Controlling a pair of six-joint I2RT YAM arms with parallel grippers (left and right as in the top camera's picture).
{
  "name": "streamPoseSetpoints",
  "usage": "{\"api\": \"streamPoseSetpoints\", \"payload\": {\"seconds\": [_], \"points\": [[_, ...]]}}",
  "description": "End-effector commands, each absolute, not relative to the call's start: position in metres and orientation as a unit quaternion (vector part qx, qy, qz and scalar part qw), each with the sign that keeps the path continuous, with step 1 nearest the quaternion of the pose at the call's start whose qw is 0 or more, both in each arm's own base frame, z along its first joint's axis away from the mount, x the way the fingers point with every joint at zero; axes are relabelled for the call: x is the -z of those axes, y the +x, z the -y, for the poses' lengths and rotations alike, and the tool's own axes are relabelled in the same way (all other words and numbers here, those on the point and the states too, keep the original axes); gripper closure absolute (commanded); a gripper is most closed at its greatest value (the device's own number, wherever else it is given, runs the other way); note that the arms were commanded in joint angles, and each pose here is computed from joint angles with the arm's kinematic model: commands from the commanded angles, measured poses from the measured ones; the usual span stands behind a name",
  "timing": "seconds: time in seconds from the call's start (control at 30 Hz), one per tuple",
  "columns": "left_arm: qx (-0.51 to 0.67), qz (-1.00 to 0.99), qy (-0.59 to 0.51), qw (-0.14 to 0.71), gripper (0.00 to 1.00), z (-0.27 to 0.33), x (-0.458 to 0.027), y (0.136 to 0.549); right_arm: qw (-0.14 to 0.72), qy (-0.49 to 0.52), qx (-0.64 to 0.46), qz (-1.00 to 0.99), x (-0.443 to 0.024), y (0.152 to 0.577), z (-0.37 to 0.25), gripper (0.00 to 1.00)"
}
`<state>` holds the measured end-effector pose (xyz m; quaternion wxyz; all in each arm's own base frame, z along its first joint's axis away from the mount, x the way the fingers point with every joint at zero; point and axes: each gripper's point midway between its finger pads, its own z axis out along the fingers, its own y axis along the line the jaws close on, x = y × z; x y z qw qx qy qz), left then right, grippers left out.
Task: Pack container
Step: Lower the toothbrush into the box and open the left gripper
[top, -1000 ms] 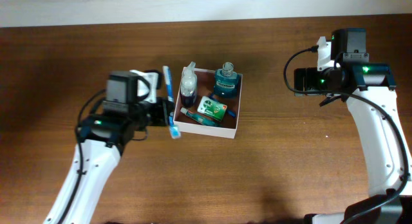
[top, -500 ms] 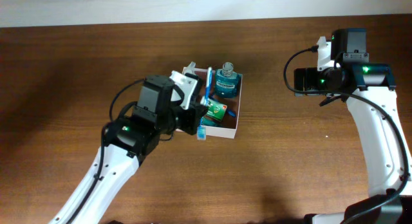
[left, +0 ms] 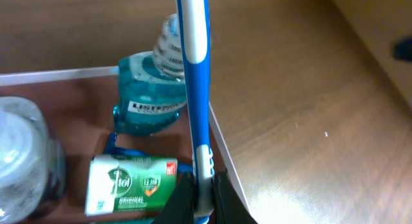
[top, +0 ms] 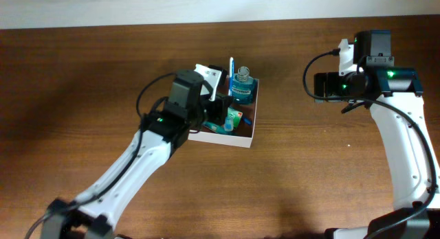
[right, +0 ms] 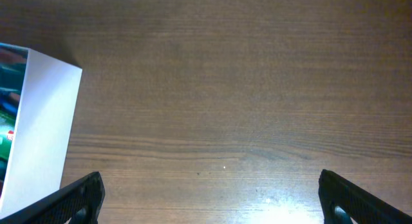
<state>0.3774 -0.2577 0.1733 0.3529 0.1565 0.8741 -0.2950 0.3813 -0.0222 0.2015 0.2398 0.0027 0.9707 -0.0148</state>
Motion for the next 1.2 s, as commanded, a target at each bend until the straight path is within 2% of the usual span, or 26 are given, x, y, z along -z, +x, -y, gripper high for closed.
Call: {"api": "streamPoseSetpoints", "payload": {"seconds": [0.0, 0.23, 0.37, 0.47, 0.53, 0.67, 0.77, 0.93, 1.17], "points": [[0.307, -0.887, 0.098, 0.331, 0.99, 0.261, -0.157, 0.388, 0.245, 0.01, 0.018, -0.969, -0.205, 0.382, 0.025, 0.01], [0.277, -0.914, 0.025, 0.297, 0.99, 0.247, -0.13, 0.39, 0.245, 0.01, 0.018, -0.969, -0.205, 0.382, 0.025, 0.02], [0.274, -0.916, 0.023, 0.292, 0.99, 0.246, -0.127, 0.389, 0.245, 0.01, 0.018, -0.969, -0.205, 0.382, 0.025, 0.02], [0.283, -0.915, 0.027, 0.286, 0.87, 0.249, -0.128, 0.386, 0.245, 0.01, 0.018, -0.969, -0.205, 0.382, 0.025, 0.02], [0.288, -0.914, 0.03, 0.284, 0.7, 0.251, -0.129, 0.385, 0.245, 0.01, 0.018, -0.969, -0.205, 0.382, 0.025, 0.01], [0.305, -0.91, 0.04, 0.279, 0.58, 0.257, -0.132, 0.382, 0.245, 0.01, 0.018, -0.969, -0.205, 0.382, 0.025, 0.02], [0.313, -0.905, 0.044, 0.285, 0.53, 0.258, -0.14, 0.382, 0.245, 0.01, 0.018, -0.969, -0.205, 0.382, 0.025, 0.02], [0.327, -0.89, 0.075, 0.31, 0.53, 0.261, -0.165, 0.377, 0.245, 0.01, 0.018, -0.969, -0.205, 0.382, 0.025, 0.01], [0.314, -0.856, 0.122, 0.391, 0.53, 0.243, -0.229, 0.367, 0.245, 0.01, 0.018, -0.969, -0.205, 0.382, 0.025, 0.02]]}}
